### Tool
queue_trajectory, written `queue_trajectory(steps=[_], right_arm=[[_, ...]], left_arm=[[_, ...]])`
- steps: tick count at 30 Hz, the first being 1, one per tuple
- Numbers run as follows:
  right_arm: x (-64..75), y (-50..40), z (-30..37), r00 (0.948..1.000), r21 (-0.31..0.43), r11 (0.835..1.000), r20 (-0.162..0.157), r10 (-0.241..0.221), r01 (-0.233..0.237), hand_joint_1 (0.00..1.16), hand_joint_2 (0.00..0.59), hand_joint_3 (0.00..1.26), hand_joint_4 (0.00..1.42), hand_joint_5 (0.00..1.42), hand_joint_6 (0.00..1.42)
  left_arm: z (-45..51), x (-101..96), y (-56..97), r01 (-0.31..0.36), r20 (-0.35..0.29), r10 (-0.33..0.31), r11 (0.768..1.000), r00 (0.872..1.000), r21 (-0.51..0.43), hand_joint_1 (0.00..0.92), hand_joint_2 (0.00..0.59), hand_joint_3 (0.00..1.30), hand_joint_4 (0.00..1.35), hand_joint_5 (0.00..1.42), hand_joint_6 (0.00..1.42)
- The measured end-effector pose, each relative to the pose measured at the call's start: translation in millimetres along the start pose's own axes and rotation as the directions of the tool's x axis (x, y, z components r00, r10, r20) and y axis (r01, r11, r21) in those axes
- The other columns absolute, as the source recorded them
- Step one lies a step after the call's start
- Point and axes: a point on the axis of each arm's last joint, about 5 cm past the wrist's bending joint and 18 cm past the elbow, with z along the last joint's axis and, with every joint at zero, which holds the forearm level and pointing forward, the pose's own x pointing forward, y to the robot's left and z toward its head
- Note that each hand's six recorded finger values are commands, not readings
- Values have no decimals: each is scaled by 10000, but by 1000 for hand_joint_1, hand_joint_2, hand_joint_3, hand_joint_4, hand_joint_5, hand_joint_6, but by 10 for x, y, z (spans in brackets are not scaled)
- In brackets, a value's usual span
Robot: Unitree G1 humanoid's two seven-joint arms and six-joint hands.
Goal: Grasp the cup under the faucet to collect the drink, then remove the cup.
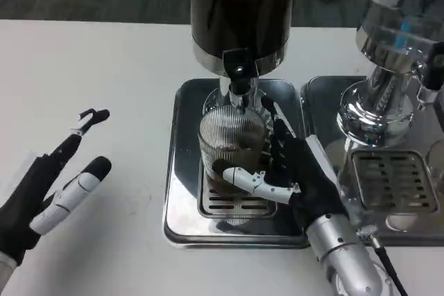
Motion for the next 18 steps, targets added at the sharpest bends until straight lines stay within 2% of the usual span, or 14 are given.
queue_trajectory(steps=[7,12,18], right_arm=[[10,9,2,9995,-30,9995,2,-320,320,966,186,77,334,419,630],[6,30,1,9989,30,9989,-7,-475,475,968,186,110,407,538,805],[-17,49,-15,9977,52,9976,-4,-684,684,966,191,135,483,630,914]], left_arm=[[8,0,0,-4,52,4,10000,10000,16,0,161,114,0,0,0],[9,0,0,-4,54,4,10000,10000,16,0,162,115,0,0,0],[9,0,1,-16,58,16,10000,10000,1,0,162,115,0,0,0]])
